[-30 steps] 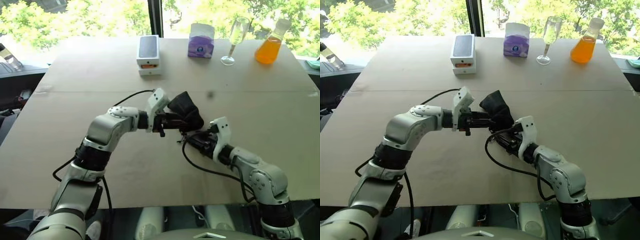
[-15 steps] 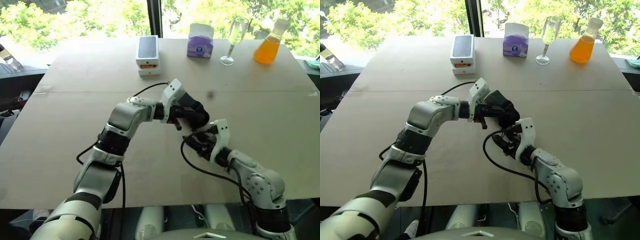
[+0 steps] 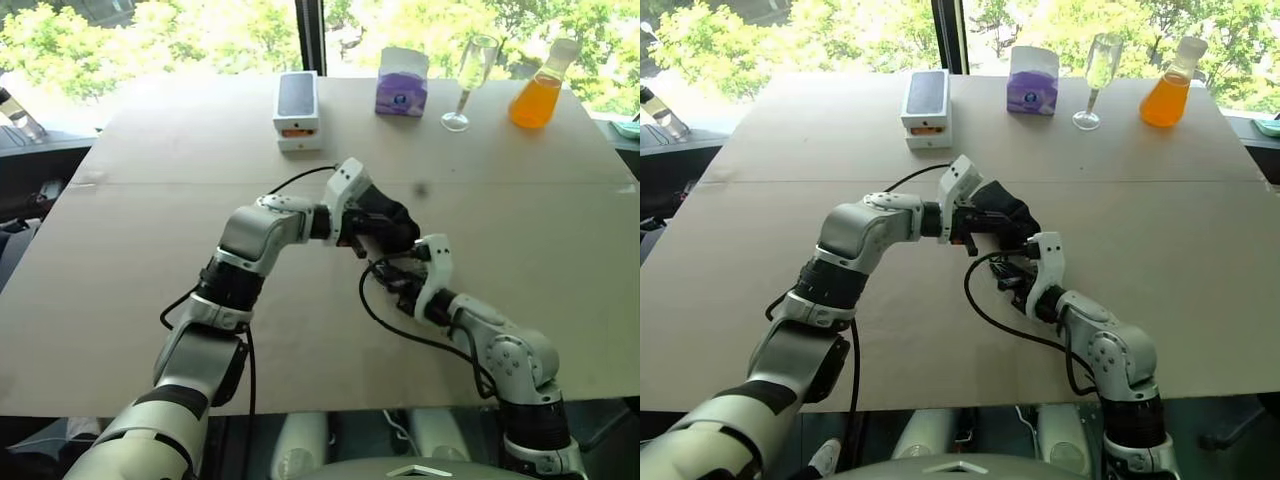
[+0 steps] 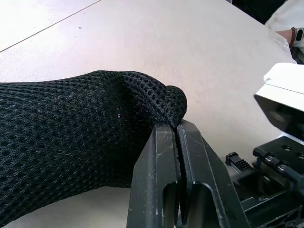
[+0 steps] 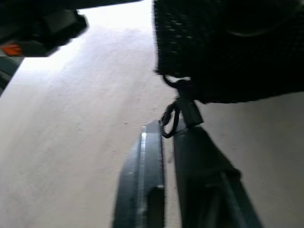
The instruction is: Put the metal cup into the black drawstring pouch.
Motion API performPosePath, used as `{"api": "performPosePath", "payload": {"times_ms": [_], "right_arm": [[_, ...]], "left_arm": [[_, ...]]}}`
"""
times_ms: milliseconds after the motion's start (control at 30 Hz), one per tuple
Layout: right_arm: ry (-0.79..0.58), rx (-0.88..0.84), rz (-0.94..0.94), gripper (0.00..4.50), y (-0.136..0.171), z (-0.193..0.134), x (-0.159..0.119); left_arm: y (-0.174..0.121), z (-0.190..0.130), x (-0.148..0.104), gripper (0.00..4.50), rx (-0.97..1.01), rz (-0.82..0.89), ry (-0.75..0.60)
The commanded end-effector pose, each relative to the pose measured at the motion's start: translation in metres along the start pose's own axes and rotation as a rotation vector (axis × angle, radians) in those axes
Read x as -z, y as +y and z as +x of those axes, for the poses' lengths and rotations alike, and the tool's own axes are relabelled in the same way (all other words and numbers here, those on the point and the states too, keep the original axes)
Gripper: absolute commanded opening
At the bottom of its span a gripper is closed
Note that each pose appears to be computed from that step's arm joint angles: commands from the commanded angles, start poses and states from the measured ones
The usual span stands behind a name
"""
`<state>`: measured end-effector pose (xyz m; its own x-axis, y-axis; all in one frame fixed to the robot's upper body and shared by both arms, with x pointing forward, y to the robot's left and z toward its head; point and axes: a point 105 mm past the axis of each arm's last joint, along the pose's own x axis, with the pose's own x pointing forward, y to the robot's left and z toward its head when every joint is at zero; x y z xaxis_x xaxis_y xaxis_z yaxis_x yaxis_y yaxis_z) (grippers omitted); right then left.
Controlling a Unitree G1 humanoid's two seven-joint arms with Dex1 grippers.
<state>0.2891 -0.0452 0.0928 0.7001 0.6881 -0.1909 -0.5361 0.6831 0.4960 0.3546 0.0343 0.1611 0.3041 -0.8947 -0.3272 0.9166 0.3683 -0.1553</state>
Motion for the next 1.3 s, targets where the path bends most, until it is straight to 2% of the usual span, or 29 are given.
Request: {"api": "performPosePath", "payload": {"times_ms": [33,200,400,433,467,533,600,633,700,733,933,1033,1067,1133,1233,1300], "right_arm": [[-0.040,0.018,-0.023,0.02,-0.004,-0.003,-0.009],[-0.065,0.030,-0.020,0.02,-0.009,-0.007,-0.017],[-0.057,0.041,-0.030,0.02,-0.010,-0.012,-0.013],[-0.061,0.061,-0.035,0.69,-0.013,-0.013,-0.012],[-0.067,0.085,-0.031,0.80,-0.016,-0.015,-0.011],[-0.072,0.105,-0.024,1.57,-0.020,-0.017,-0.010],[-0.080,0.108,-0.015,1.44,-0.020,-0.018,-0.010],[-0.085,0.107,-0.010,1.18,-0.020,-0.018,-0.010],[-0.088,0.087,-0.011,0.31,-0.016,-0.017,-0.011],[-0.089,0.093,-0.011,0.14,-0.017,-0.017,-0.011],[-0.100,0.074,0.004,0.14,-0.013,-0.014,-0.013],[-0.119,0.022,0.010,0.85,-0.005,-0.012,-0.015],[-0.124,0.010,0.012,1.42,-0.002,-0.012,-0.015],[-0.126,0.044,0.001,2.12,-0.005,-0.010,-0.014],[-0.127,0.074,0.003,3.45,-0.009,-0.007,-0.012],[-0.135,0.080,0.013,3.45,-0.010,-0.006,-0.012]], "left_arm": [[-0.004,-0.004,-0.016,0.00,0.012,0.035,-0.055],[-0.005,-0.006,-0.018,0.00,0.018,0.025,-0.076],[-0.002,-0.002,-0.022,0.00,-0.001,0.006,-0.094],[-0.002,-0.002,-0.022,0.00,-0.003,0.005,-0.093],[-0.002,-0.001,-0.022,0.00,-0.004,0.005,-0.092],[-0.001,-0.001,-0.022,0.00,-0.005,0.001,-0.092],[-0.001,0.000,-0.022,0.00,-0.007,0.000,-0.093],[0.000,0.001,-0.022,0.00,-0.007,-0.001,-0.092],[0.000,0.001,-0.022,0.00,-0.008,-0.002,-0.092],[-0.001,0.002,-0.022,0.00,-0.006,-0.002,-0.092],[-0.003,0.003,-0.023,0.00,0.002,0.000,-0.096],[-0.003,0.003,-0.023,0.00,0.001,-0.001,-0.096],[-0.003,0.003,-0.023,0.00,0.001,-0.001,-0.095],[-0.003,0.003,-0.023,0.00,0.000,-0.001,-0.094],[-0.004,0.003,-0.024,0.00,0.002,0.000,-0.094],[-0.005,0.003,-0.025,0.00,0.003,0.000,-0.095]]}}
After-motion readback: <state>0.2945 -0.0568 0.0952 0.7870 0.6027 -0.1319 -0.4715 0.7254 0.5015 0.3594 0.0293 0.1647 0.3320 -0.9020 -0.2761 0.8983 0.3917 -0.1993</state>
